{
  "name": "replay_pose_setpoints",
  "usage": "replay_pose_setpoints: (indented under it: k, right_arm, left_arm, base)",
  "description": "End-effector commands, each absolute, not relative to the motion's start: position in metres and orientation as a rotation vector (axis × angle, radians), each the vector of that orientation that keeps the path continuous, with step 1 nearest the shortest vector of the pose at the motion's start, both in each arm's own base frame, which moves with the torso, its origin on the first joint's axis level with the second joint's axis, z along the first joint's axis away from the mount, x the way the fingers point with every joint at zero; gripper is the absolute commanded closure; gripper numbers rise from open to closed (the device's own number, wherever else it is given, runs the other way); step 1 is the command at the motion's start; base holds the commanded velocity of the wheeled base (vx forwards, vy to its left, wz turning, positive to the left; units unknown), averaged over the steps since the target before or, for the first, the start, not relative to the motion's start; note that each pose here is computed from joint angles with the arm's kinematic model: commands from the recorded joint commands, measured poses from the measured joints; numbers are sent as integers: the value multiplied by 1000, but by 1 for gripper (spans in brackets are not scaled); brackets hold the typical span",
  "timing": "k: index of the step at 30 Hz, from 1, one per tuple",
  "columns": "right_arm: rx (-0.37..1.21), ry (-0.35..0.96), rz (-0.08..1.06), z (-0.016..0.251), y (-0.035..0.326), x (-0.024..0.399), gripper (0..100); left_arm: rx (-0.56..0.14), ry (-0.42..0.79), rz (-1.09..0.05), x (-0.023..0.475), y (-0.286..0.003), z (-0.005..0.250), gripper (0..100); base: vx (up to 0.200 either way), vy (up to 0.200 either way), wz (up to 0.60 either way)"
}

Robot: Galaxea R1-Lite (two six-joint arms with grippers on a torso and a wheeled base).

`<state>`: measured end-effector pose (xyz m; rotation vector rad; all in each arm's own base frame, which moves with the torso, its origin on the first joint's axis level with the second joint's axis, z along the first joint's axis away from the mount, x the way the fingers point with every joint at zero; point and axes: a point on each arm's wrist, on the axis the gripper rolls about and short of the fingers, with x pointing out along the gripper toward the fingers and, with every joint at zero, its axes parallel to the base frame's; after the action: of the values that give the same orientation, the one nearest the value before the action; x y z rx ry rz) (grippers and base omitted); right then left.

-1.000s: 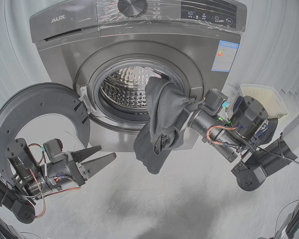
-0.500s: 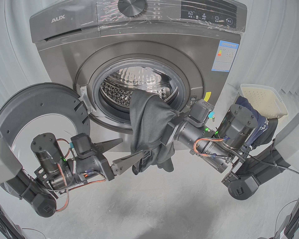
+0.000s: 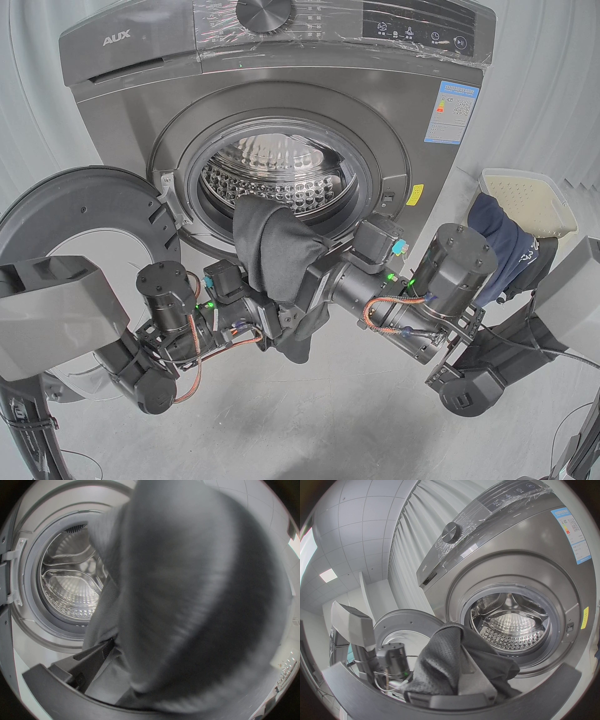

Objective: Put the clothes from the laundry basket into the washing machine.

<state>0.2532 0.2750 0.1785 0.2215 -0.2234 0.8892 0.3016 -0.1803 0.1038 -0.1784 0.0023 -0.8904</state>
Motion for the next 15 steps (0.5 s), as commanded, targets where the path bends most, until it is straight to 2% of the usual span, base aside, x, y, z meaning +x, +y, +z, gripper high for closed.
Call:
replay_pose_setpoints:
  k: [1, 4, 5, 13, 15]
  right_arm:
    - [224, -205, 906, 174, 282, 244, 100]
    - [243, -197, 906, 174, 284, 241, 100]
    - [243, -197, 906, 174, 284, 241, 100]
    - [243, -197, 855, 174, 274, 250, 100]
    - [248, -194, 813, 174, 265, 259, 100]
  left_arm:
    - [-178, -1, -822, 329, -192, 86, 0]
    - [-180, 0, -794, 332, -193, 82, 0]
    - [-180, -1, -791, 332, -193, 82, 100]
    - [-196, -62, -722, 340, -188, 95, 100]
    - [-203, -91, -717, 337, -184, 107, 100]
  base:
    - [0, 0, 0]
    - [0, 0, 0]
    - [0, 0, 0]
    - [0, 0, 0]
    - [0, 0, 0]
